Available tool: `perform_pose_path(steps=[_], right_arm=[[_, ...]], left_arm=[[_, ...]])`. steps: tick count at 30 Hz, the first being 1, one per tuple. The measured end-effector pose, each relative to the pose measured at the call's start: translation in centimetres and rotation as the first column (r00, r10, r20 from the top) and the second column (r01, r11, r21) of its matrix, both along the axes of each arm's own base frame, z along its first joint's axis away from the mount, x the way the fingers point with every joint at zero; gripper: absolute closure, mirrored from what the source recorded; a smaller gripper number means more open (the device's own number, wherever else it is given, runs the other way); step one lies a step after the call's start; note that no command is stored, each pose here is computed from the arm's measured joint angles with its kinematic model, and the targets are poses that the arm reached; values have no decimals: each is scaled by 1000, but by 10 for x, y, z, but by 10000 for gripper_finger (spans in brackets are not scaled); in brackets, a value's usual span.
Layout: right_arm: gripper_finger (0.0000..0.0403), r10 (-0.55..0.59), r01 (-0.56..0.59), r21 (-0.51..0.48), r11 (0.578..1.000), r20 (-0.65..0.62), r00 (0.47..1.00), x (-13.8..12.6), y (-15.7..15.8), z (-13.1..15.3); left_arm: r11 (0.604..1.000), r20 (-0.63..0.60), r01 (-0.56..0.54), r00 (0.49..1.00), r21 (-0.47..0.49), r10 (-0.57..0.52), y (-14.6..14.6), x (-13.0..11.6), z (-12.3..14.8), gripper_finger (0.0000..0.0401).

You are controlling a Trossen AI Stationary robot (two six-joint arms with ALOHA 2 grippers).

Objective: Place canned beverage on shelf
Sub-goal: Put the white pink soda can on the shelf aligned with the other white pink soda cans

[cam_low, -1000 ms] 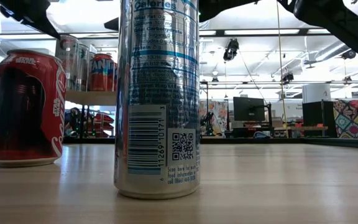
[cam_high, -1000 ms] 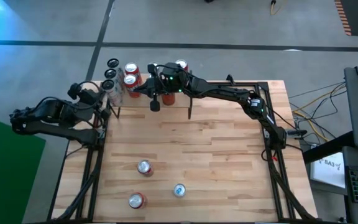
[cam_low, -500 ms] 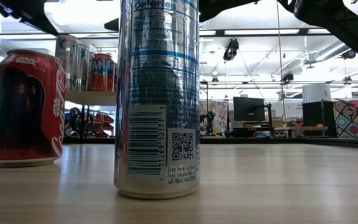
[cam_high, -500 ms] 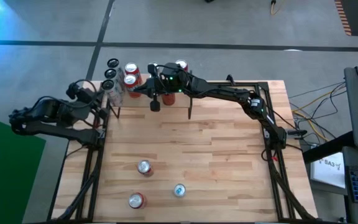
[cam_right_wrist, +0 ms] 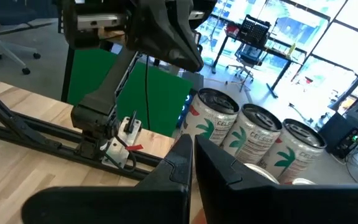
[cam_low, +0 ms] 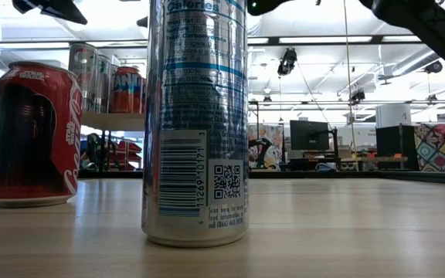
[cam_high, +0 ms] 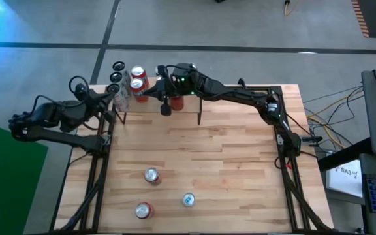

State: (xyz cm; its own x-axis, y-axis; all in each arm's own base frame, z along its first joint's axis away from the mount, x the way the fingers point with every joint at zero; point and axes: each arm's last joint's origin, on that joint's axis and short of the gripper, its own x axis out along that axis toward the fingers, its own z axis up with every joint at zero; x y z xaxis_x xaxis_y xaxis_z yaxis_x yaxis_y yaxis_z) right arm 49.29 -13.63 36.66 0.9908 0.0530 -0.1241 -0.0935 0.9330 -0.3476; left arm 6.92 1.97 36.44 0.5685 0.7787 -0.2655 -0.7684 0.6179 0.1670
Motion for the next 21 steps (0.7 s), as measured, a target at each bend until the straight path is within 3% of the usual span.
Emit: perform_pose_path(steps=[5, 12, 21], right_arm=[[394, -3, 3, 4, 1000, -32, 999, -14, 4, 17], [394, -108, 99, -85, 991, -107, 988, -27, 2, 23], [394, -176, 159, -95, 983, -199, 964, -49, 6, 38]], left_arm=[[1000, 2, -3, 1000, 0, 3, 0, 8, 1, 401], [1000, -17, 8, 1000, 24, -8, -2, 30, 2, 401], [1000, -69, 0, 998, 27, 2, 1, 54, 12, 401]])
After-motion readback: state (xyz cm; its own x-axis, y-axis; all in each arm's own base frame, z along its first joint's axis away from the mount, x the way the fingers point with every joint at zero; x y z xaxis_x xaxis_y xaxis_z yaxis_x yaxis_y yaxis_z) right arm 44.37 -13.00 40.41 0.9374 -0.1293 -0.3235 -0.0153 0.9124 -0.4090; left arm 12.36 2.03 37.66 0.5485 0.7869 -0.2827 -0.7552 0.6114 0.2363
